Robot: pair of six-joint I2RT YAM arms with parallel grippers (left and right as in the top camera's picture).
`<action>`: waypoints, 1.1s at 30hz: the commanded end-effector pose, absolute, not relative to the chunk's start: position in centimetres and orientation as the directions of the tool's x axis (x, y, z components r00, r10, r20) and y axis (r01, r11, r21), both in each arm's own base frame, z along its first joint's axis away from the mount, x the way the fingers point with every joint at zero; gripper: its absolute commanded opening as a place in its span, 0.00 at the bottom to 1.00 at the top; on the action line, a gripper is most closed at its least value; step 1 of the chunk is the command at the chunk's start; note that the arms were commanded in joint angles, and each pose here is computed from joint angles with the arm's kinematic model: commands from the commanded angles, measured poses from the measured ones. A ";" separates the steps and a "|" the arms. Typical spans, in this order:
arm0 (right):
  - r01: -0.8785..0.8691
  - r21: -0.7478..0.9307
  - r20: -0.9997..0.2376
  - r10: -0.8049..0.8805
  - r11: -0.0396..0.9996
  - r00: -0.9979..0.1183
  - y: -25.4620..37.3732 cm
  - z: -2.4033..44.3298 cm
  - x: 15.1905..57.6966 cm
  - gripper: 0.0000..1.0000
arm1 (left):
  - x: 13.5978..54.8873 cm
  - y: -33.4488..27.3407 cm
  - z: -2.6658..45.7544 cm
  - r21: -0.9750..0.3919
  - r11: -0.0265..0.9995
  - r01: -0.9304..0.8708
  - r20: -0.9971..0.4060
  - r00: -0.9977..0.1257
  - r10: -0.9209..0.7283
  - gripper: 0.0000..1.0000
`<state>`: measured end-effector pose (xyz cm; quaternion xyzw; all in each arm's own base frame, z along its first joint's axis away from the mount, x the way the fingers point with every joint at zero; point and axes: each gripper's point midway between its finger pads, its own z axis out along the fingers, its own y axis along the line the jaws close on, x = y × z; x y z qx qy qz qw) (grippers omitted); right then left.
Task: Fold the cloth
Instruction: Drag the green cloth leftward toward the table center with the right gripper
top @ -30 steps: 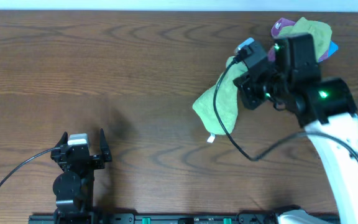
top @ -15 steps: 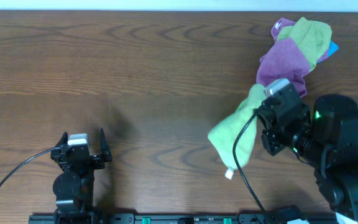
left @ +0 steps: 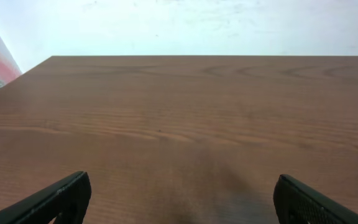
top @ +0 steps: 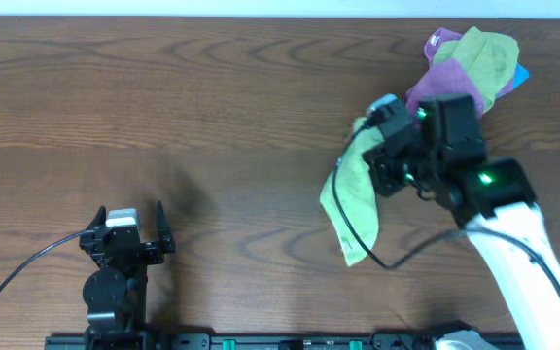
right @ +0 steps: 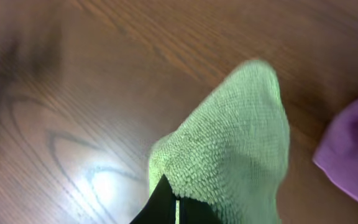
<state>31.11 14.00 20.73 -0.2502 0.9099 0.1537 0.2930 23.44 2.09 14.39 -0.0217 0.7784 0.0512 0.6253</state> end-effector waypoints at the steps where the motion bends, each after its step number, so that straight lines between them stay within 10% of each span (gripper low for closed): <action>1: -0.606 0.204 -0.618 -0.379 0.769 -0.689 17.0 20.4 31.1 0.01 | 23.2 2.4 12.8 0.066 0.991 -0.113 -0.963 -0.267 0.034 0.95; 16: -0.889 0.319 -0.766 -0.463 0.328 -0.446 28.5 26.0 28.4 0.01 | 23.2 2.4 12.8 0.066 0.991 -0.113 -0.963 -0.267 0.034 0.95; 25: -0.853 0.248 -0.694 -0.530 0.459 -0.487 26.7 22.7 30.8 0.01 | 23.2 2.4 12.8 0.066 0.991 -0.113 -0.963 -0.267 0.034 0.95; 26: -0.846 0.236 -0.683 -0.538 0.478 -0.495 26.5 22.2 31.2 0.17 | 23.2 2.4 12.8 0.066 0.991 -0.113 -0.963 -0.267 0.034 0.95; 28: -0.827 0.203 -0.656 -0.554 0.524 -0.512 25.9 21.1 32.0 0.99 | 23.2 2.4 12.8 0.066 0.991 -0.113 -0.963 -0.267 0.034 0.95; 33: -0.788 0.123 -0.608 -0.581 0.603 -0.540 24.3 19.4 33.6 0.99 | 23.2 2.4 12.8 0.066 0.991 -0.113 -0.963 -0.267 0.034 0.95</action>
